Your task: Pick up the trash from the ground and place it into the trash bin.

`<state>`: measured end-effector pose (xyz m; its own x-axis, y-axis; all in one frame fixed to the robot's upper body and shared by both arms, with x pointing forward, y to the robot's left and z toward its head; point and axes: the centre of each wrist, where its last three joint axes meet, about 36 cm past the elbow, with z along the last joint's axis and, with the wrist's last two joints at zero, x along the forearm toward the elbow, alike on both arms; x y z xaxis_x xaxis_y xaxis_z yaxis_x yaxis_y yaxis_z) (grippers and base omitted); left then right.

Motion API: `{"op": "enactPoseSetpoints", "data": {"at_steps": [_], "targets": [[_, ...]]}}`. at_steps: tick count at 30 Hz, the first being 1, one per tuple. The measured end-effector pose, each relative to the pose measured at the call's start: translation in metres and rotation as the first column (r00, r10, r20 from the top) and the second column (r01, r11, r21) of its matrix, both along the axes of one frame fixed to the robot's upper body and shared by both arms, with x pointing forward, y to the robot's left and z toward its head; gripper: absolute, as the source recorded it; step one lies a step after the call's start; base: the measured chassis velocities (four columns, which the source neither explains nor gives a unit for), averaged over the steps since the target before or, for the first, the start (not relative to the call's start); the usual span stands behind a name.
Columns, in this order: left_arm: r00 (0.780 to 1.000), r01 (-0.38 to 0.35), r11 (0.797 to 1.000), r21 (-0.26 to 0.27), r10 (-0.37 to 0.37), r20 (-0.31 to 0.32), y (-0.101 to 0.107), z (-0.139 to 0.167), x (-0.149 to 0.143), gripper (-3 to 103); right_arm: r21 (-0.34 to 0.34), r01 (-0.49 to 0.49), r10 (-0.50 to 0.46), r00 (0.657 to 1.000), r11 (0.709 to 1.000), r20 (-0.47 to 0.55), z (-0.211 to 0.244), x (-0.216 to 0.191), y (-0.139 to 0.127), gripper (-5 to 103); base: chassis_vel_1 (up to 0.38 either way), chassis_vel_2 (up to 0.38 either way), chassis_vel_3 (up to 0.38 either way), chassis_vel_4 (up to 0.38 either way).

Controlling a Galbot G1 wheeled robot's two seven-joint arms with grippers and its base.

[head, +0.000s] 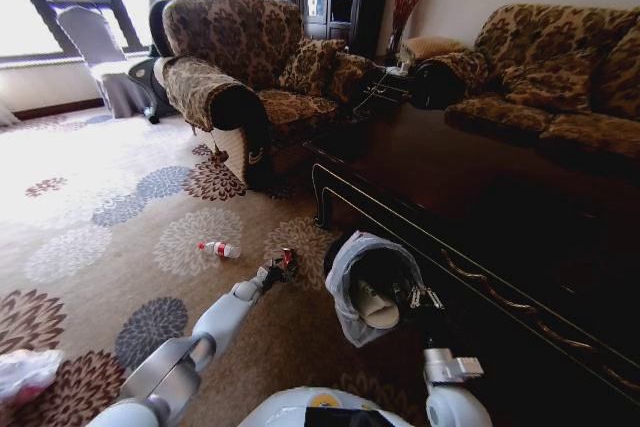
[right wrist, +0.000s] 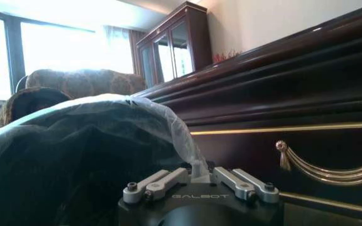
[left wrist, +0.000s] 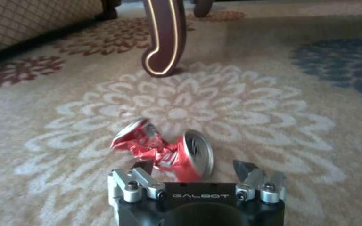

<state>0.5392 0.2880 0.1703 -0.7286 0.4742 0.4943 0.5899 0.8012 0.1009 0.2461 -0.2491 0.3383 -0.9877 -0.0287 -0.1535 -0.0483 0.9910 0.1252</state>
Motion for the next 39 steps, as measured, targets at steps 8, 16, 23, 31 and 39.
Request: {"op": "enactPoseSetpoints", "data": {"at_steps": [8, 16, 23, 31, 39], "targets": [[1.000, 0.006, 1.000, 0.002, -0.006, 0.003, 0.001, 0.000, 0.004, 69, 0.002, 0.002, -0.002, 1.000, 1.000, 0.000, -0.002, 0.003, -0.001, 0, 0.000, 0.000, 0.000, 0.000], [0.998, -0.006, 1.000, 0.017, 0.005, 0.066, -0.006, 0.016, 0.000, 45, 0.004, 0.005, -0.005, 1.000, 1.000, 0.001, -0.003, 0.004, -0.003, 0, 0.000, 0.000, 0.000, 0.000], [0.997, 0.016, 0.999, -0.031, -0.014, 0.082, -0.019, 0.026, -0.006, 26, 0.008, 0.004, -0.004, 1.000, 1.000, 0.009, -0.002, 0.008, -0.002, 0, 0.000, 0.000, 0.000, 0.000], [0.996, -0.044, 0.999, 0.016, 0.043, 0.075, -0.032, 0.010, 0.003, 7, 0.004, 0.009, -0.009, 1.000, 1.000, -0.001, -0.003, 0.002, -0.004, 0, 0.000, 0.000, 0.000, 0.000], [0.991, -0.044, 0.998, -0.033, 0.048, 0.123, -0.040, 0.026, 0.009, 39, 0.004, 0.012, -0.012, 1.000, 1.000, 0.004, -0.002, 0.003, -0.006, 0, 0.000, 0.000, 0.000, 0.000]]}}
